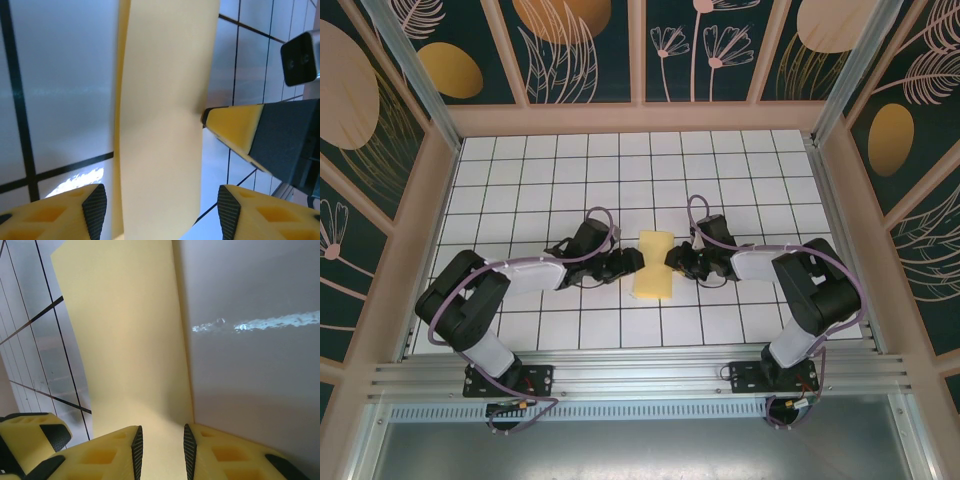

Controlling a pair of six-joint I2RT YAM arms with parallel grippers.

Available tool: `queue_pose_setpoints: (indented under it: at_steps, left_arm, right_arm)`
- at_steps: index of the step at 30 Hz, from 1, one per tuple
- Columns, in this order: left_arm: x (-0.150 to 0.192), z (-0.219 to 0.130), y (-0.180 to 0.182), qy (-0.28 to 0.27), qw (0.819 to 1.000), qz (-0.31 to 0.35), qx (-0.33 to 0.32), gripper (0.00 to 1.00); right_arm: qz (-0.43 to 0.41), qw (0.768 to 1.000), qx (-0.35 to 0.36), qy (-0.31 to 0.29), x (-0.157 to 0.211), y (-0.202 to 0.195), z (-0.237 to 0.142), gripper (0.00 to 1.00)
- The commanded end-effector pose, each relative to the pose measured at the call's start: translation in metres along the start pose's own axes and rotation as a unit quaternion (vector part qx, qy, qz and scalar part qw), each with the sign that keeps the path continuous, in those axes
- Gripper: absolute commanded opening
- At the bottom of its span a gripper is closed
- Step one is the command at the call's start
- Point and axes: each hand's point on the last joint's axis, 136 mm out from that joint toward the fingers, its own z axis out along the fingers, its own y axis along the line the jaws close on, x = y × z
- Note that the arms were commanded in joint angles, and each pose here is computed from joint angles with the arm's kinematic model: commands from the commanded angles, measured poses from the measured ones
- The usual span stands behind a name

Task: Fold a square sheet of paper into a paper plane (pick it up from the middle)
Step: Fold the triangle a second time at the center of the table.

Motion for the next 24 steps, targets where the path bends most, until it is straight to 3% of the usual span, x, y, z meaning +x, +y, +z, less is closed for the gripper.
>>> queue_pose_setpoints:
  at_steps: [1,24]
  left_arm:
    - [0.009,-0.001,-0.002,0.013,0.999,-0.020,0.021,0.62]
    - [0.014,0.016,-0.014,0.043,0.997,-0.031,0.060,0.59]
  right_arm:
    - [0.018,1.000,0.023,0.003,0.005,-0.016,-0.002,0.32]
    - [0.017,1.000,0.021,0.001,0.005,-0.014,-0.004,0.32]
